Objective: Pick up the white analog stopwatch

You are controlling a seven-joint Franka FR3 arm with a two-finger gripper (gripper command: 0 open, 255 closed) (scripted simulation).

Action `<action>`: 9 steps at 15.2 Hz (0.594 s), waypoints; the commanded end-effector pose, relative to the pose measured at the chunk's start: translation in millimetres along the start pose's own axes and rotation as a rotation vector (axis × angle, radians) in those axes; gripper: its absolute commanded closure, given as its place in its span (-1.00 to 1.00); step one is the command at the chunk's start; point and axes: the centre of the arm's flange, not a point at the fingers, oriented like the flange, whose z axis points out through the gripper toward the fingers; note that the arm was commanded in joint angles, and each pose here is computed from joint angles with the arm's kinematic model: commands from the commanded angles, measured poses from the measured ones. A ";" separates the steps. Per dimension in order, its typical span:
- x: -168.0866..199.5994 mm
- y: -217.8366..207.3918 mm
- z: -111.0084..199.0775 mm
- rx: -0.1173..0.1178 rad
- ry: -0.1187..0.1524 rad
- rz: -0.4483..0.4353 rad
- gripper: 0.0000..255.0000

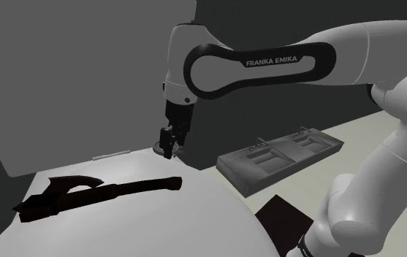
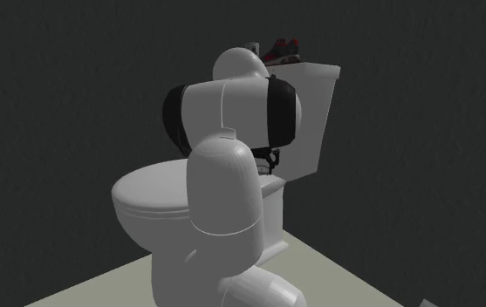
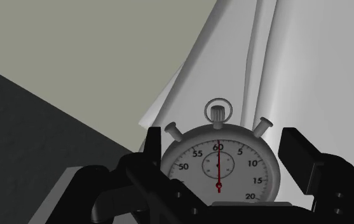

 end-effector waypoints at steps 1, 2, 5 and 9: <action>-1.2 -0.4 0.7 0.000 -0.002 0.001 1.00; -1.0 -0.5 -4.6 0.000 -0.002 0.001 1.00; -0.3 -1.1 -20.4 0.000 -0.002 0.001 1.00; 0.6 -1.7 -41.5 0.000 -0.002 0.001 1.00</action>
